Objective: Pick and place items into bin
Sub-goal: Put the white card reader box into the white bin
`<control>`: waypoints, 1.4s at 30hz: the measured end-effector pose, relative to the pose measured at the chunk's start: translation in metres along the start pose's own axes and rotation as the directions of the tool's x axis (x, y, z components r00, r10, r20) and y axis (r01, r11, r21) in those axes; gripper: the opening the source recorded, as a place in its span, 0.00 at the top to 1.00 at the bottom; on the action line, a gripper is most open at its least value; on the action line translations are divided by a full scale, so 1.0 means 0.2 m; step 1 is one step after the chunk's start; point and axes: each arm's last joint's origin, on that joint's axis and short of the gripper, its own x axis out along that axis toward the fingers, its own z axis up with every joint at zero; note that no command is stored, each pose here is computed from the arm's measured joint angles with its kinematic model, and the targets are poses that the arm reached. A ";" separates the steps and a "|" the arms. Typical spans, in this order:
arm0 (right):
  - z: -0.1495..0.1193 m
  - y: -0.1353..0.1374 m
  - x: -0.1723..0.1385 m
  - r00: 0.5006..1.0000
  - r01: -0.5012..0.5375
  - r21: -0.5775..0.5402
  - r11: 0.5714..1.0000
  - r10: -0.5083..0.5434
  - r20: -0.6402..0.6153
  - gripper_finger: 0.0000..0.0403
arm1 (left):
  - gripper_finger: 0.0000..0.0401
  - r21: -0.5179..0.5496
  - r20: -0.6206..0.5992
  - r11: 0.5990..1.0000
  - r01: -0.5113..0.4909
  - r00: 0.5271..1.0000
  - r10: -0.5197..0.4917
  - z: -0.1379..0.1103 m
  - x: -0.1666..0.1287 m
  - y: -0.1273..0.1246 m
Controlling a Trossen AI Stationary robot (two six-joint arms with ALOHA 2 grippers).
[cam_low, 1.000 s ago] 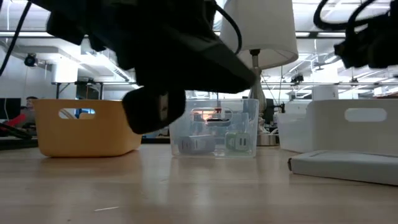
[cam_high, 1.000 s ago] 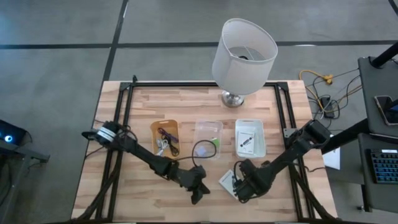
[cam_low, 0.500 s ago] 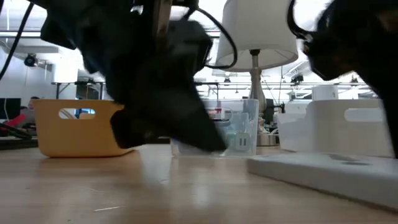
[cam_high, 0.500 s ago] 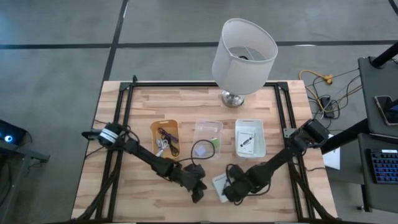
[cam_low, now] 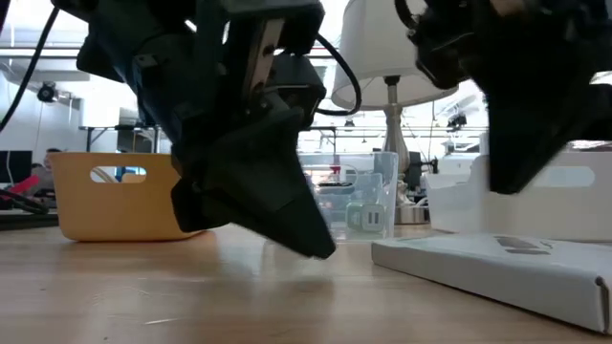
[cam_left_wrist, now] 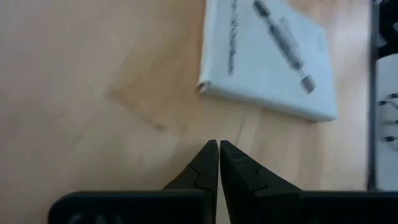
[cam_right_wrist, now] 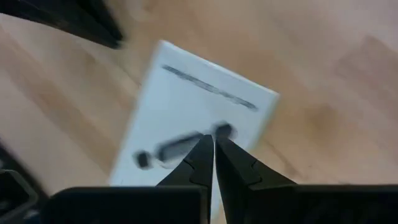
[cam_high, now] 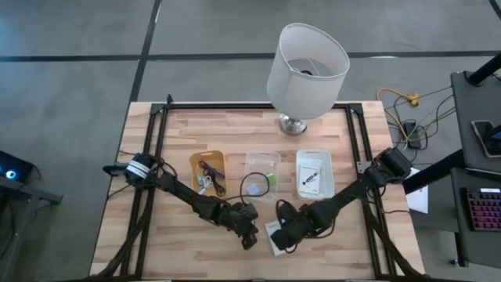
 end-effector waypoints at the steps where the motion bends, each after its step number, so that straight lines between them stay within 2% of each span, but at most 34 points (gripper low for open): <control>1: -0.01 -0.01 0.00 1.000 0.026 0.003 1.000 -0.026 -0.006 0.98 | 1.00 -0.010 0.007 1.000 0.011 1.000 -0.011 0.00 0.00 -0.01; 5: -0.04 -0.05 0.02 0.994 0.087 0.018 0.996 -0.085 -0.075 0.98 | 1.00 -0.034 0.029 0.998 0.045 0.999 -0.044 0.01 0.00 -0.02; 12: -0.05 -0.09 0.04 0.989 0.106 0.028 0.994 -0.103 -0.107 0.98 | 1.00 -0.034 0.043 0.998 0.046 0.998 -0.044 0.03 0.02 0.00; 15: -0.05 -0.08 0.06 0.992 0.057 0.034 0.998 -0.053 -0.118 0.98 | 1.00 -0.042 0.037 0.999 0.022 0.999 -0.020 0.03 0.06 0.03; 20: -0.05 -0.07 0.10 0.990 -0.031 0.038 0.999 0.035 -0.136 0.98 | 1.00 -0.054 0.024 0.997 0.052 0.998 -0.051 0.06 0.12 0.03; 28: -0.03 -0.02 0.08 0.989 -0.088 -0.012 0.996 0.086 -0.122 0.98 | 1.00 -0.054 0.021 0.996 0.070 0.997 -0.069 0.08 0.11 0.01; 30: -0.02 -0.02 0.07 0.992 -0.076 -0.020 0.997 0.073 -0.107 0.98 | 1.00 -0.054 0.023 0.996 0.073 0.997 -0.071 0.09 0.10 0.00; 34: -0.02 -0.05 0.06 0.998 0.018 0.018 1.000 -0.016 -0.058 0.98 | 1.00 -0.050 -0.002 0.998 0.038 0.999 -0.038 0.09 0.06 0.00; 37: -0.03 -0.09 0.06 0.994 0.072 0.034 0.997 -0.069 -0.087 0.98 | 1.00 -0.042 0.015 0.999 0.032 0.999 -0.032 0.09 0.03 -0.03; 42: -0.04 -0.12 0.08 0.989 0.088 0.042 0.995 -0.082 -0.125 0.98 | 1.00 -0.043 0.037 0.997 0.057 0.998 -0.056 0.10 0.04 -0.05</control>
